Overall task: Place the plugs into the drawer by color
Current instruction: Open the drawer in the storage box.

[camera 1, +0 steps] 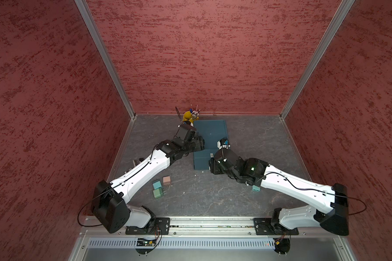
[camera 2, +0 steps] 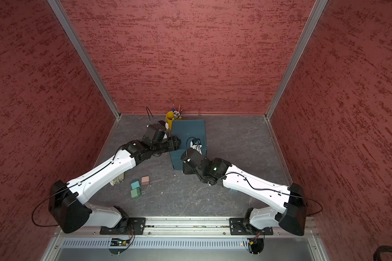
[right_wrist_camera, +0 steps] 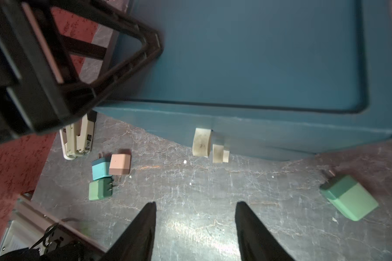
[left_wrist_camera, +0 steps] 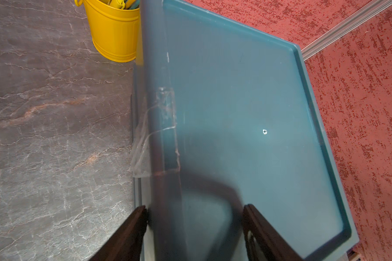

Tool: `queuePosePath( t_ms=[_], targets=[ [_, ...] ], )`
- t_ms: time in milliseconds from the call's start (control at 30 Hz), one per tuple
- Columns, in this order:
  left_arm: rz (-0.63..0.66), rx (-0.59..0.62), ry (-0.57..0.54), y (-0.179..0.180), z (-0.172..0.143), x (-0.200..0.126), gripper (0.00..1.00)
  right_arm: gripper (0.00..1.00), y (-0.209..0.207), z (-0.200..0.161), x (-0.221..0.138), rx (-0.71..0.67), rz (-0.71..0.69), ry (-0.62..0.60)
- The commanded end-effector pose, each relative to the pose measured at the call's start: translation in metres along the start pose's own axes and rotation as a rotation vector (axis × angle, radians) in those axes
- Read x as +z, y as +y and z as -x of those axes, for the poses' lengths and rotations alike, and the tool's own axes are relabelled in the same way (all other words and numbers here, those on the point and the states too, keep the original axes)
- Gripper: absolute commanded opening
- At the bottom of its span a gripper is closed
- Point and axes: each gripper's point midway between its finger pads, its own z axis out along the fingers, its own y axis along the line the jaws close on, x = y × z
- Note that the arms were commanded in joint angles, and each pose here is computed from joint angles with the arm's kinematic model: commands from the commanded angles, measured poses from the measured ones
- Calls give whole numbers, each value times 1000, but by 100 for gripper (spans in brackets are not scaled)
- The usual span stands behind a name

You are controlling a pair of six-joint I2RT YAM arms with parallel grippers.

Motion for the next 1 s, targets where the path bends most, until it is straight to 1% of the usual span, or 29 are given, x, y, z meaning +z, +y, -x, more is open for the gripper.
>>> queuePosePath(
  t_ms=[0, 133, 200, 367, 667, 733, 833, 900, 967],
  targets=[
    [47, 18, 30, 14, -12, 1, 66, 55, 10, 30, -3, 55, 6, -112],
    [51, 21, 37, 18, -14, 2, 64, 50, 5, 31, 3, 64, -20, -126],
    [55, 24, 37, 19, -15, 3, 64, 49, 5, 32, 6, 68, -15, -118],
    [63, 34, 35, 21, -15, 3, 62, 42, 5, 29, 16, 60, -29, -102],
    [67, 63, 35, 22, -14, 1, 60, 37, 4, 33, 26, 59, -43, -123],
    [66, 66, 32, 22, -15, 0, 60, 33, 3, 35, 26, 57, -44, -130],
    [70, 72, 31, 23, -15, 0, 60, 32, 2, 37, 26, 52, -47, -140],
    [73, 73, 32, 24, -15, 0, 60, 31, 0, 32, 35, 44, -69, -126],
    [75, 75, 34, 25, -16, 0, 59, 29, -1, 32, 37, 44, -76, -122]
  ],
)
